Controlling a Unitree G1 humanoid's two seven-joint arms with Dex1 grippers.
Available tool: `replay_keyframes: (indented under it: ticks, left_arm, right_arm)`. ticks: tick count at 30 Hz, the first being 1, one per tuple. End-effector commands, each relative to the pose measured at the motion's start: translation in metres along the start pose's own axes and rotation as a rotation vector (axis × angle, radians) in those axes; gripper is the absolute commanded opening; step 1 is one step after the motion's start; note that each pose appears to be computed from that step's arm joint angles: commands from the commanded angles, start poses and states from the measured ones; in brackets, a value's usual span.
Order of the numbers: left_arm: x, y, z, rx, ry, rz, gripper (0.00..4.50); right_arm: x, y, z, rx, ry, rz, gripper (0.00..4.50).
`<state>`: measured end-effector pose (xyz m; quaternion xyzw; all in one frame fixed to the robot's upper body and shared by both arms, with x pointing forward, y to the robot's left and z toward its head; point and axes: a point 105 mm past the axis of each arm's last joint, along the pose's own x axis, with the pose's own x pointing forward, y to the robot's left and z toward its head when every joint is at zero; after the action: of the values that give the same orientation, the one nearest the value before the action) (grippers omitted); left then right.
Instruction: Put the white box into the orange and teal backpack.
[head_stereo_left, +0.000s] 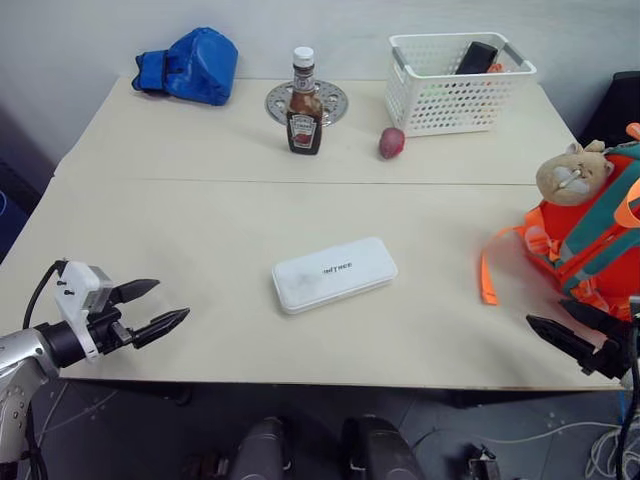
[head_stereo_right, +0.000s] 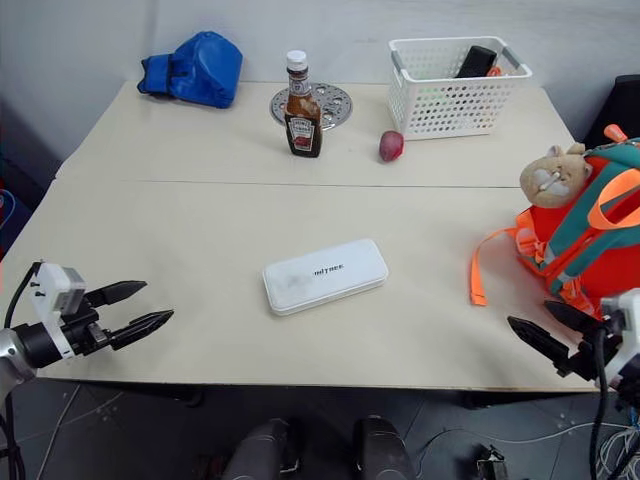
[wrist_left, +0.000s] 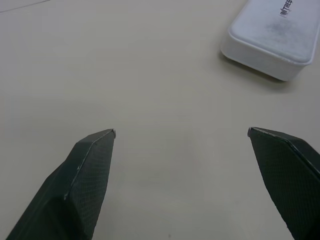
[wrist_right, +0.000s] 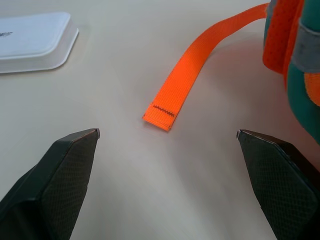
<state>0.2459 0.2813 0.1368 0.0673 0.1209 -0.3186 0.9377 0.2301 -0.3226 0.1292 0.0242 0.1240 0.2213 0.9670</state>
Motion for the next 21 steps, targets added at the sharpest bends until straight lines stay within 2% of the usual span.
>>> replay_keyframes:
  ticks: [1,5,15,21]
  left_arm:
    - [-0.007,0.001,0.002,0.038,-0.003,-0.003,4.46]
    - [-0.01,0.005,-0.005,0.021,0.022,0.058,4.46]
    - [-0.009,-0.004,-0.006,0.022,0.013,0.067,4.46]
    - [-0.005,-0.013,-0.005,0.044,0.004,0.016,4.46]
  right_arm:
    - [0.003,0.001,0.004,-0.025,-0.013,0.003,4.5]
    - [0.01,0.002,0.003,-0.035,-0.003,0.018,4.5]
    - [0.019,0.003,0.005,-0.051,0.0,0.038,4.5]
    - [0.032,0.018,0.007,-0.078,0.004,0.118,4.5]
